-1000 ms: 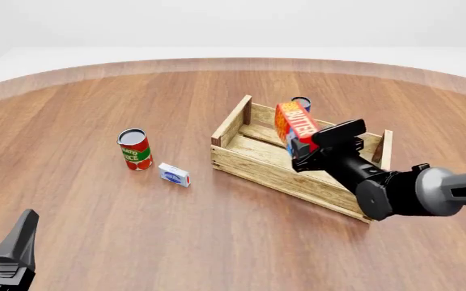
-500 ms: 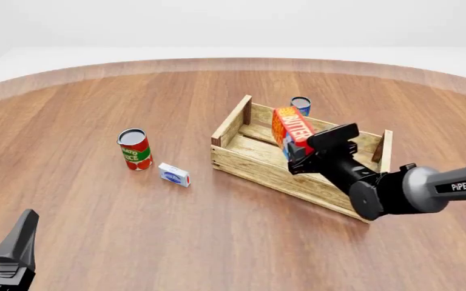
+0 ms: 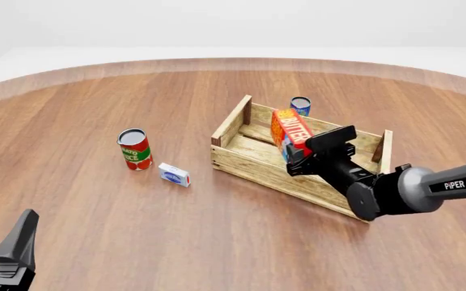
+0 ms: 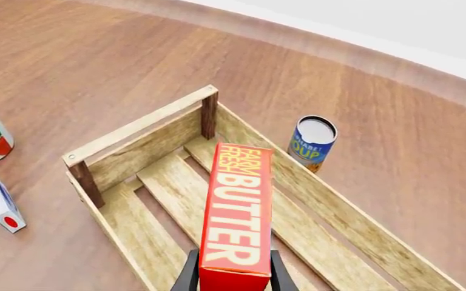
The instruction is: Pick up the butter and put it in the tray.
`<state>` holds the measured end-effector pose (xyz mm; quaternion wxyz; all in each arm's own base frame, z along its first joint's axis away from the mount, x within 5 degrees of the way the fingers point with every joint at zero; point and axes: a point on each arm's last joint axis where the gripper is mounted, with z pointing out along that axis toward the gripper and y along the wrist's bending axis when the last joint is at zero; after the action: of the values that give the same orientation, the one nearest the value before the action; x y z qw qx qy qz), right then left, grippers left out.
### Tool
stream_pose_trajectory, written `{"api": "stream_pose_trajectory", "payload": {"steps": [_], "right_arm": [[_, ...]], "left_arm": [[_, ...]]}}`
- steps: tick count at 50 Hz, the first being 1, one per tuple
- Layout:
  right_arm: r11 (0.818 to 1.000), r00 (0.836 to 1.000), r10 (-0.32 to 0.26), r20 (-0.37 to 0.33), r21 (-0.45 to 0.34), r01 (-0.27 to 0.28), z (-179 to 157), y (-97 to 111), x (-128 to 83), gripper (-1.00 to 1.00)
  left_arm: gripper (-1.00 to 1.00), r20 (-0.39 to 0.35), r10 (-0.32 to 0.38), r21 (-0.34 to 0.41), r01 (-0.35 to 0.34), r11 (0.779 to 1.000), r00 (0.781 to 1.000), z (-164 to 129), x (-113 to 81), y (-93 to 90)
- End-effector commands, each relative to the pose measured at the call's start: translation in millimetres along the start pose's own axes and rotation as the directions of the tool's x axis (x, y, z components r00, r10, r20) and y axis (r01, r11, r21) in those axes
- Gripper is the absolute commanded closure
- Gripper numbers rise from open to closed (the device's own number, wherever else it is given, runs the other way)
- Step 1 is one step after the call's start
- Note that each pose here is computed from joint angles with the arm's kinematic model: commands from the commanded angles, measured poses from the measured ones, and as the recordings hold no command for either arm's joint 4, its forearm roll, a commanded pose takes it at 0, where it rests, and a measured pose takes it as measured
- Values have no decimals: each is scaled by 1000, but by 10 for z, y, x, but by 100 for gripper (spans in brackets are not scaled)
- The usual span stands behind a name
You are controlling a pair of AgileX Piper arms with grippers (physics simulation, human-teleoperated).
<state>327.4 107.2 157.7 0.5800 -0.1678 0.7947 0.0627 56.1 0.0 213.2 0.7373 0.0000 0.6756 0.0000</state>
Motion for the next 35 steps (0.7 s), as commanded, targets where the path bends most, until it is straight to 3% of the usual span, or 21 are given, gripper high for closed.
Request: {"api": "stream_pose_trajectory", "payload": {"steps": [1,9,10,35], "right_arm": [[1000,1000,14,26,0,-14,30,0,-57,100],[1000,1000,-7,21,-22,8,54,82,-36,100],[1000,1000,-5,18,-28,5,65,106,-39,-100],[1000,1000,-8,14,-21,9,76,77,-44,-100]], "left_arm": [[-100,0,0,0,0,1000,1000,0,0,0],[-100,0,0,0,0,1000,1000,0,0,0],[-100,0,0,0,0,1000,1000,0,0,0],[-100,0,0,0,0,1000,1000,0,0,0]]}}
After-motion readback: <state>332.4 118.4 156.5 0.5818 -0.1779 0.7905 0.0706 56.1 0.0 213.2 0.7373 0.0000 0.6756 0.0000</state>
